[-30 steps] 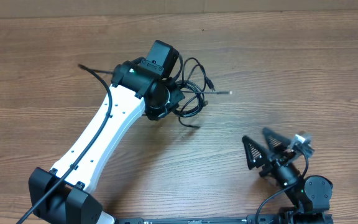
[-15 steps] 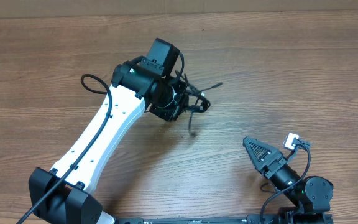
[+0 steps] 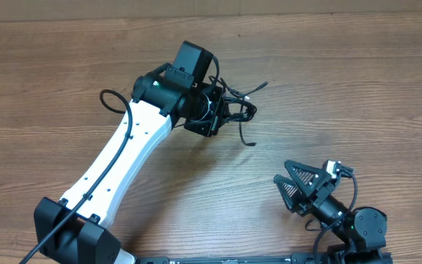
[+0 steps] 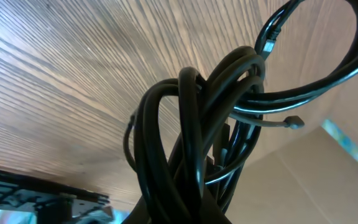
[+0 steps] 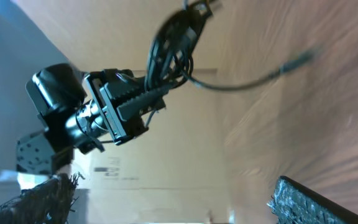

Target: Untangle cables

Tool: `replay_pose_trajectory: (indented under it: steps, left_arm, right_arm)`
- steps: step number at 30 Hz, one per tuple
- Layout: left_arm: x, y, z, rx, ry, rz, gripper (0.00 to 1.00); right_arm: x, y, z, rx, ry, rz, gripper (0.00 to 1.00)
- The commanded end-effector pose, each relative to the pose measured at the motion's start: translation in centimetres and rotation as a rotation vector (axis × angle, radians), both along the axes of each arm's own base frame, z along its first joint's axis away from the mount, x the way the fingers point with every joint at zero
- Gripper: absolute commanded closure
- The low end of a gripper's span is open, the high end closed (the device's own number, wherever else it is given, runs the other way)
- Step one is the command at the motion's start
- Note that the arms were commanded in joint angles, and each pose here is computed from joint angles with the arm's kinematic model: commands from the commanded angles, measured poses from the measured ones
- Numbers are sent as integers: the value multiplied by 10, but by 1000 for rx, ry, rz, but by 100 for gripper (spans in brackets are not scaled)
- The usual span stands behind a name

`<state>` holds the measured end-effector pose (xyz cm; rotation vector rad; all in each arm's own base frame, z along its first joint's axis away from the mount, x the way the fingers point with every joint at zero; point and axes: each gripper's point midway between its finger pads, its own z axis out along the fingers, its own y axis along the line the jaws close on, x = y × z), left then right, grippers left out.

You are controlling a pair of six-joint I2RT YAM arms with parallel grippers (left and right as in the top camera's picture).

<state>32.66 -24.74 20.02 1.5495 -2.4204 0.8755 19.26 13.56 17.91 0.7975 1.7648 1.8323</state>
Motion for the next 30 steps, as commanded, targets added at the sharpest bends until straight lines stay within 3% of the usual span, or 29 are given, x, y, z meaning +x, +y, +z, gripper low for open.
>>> replay_pose_trajectory:
  steps: [1,12,19,22,30]
  left_arm:
    - [-4,-19,19,-69,-25,-9,96]
    - [-12,-55,28,-89,-112,-74,96]
    - [-24,-73,31,-106,-123,-113,96]
    - [-28,-78,28,-70,-124,-65,96]
    - [-39,-106,37,-101,-180,-85,96]
  right_arm:
    - [10,-7,-3,103,97,-92,0]
    - [35,-26,-30,174,281,-335,4]
    - [43,-22,-35,206,333,-336,13]
    - [47,-14,-30,218,324,-296,21]
    - [52,-4,-49,208,414,-267,26]
